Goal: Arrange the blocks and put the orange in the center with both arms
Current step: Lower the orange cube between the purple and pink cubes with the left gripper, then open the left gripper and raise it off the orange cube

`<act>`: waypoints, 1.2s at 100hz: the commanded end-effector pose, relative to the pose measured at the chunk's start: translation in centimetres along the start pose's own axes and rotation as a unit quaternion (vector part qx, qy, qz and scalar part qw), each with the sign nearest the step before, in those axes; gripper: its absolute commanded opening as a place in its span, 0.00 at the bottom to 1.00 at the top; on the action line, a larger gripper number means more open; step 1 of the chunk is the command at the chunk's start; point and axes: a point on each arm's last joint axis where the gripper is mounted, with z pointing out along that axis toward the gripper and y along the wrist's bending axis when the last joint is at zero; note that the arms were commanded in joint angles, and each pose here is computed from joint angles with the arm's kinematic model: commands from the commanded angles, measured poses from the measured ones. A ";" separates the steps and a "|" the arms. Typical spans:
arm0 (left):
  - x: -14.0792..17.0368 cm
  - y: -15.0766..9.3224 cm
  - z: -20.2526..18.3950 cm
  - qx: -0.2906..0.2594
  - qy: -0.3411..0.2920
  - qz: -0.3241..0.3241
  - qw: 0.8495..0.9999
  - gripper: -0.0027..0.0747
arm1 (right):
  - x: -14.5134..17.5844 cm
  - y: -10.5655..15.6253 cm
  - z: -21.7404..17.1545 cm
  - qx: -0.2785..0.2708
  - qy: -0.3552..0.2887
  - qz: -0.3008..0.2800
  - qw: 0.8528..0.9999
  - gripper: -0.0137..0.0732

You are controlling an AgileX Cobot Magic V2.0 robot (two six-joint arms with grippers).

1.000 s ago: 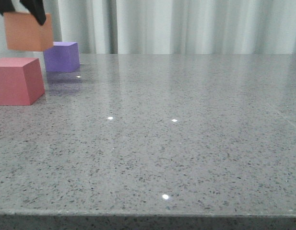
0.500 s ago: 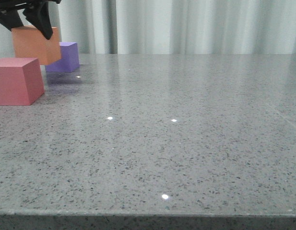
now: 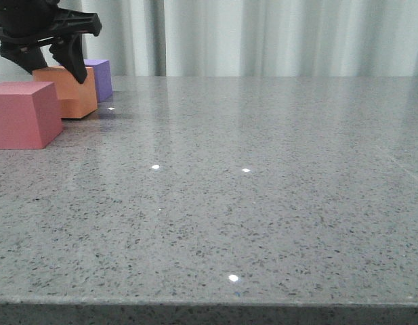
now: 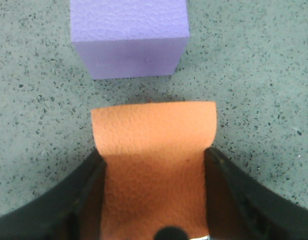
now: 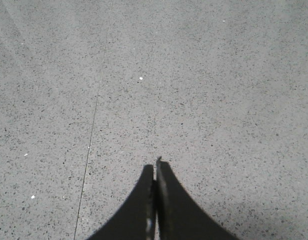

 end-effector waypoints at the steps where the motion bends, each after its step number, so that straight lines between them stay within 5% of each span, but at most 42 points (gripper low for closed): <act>1: -1.4 -0.2 -2.4 0.011 -0.054 -0.003 0.998 0.21 | -1.4 0.1 -0.5 -0.004 -0.053 -0.009 0.999 0.08; 26: -1.3 -0.2 -2.4 0.010 -0.049 -0.003 0.999 0.25 | -1.4 0.1 -0.5 -0.004 -0.053 -0.009 0.999 0.08; 33: -1.3 -0.2 -2.4 0.010 -0.049 -0.003 0.999 0.39 | -1.4 0.1 -0.5 -0.004 -0.053 -0.009 0.999 0.08; 46: -1.3 -0.2 -2.4 0.010 -0.047 -0.003 0.999 0.86 | -1.4 0.1 -0.5 -0.004 -0.053 -0.009 0.999 0.08; 52: -1.3 -0.1 -2.5 0.007 -0.048 -0.001 0.999 0.96 | -1.4 0.1 -0.5 -0.004 -0.053 -0.009 0.999 0.08; 66: -1.7 -0.1 -4.8 0.006 -0.074 0.003 0.997 0.86 | -1.4 0.1 -0.5 -0.004 -0.053 -0.009 0.999 0.08; 92: -1.4 0.0 -15.4 0.023 -0.184 0.001 0.983 0.85 | -1.4 0.1 -0.5 -0.004 -0.053 -0.009 0.999 0.08; 120: 6.1 0.9 -23.5 0.045 -0.277 -0.006 0.960 0.85 | -1.4 0.1 -0.5 -0.004 -0.053 -0.009 0.999 0.08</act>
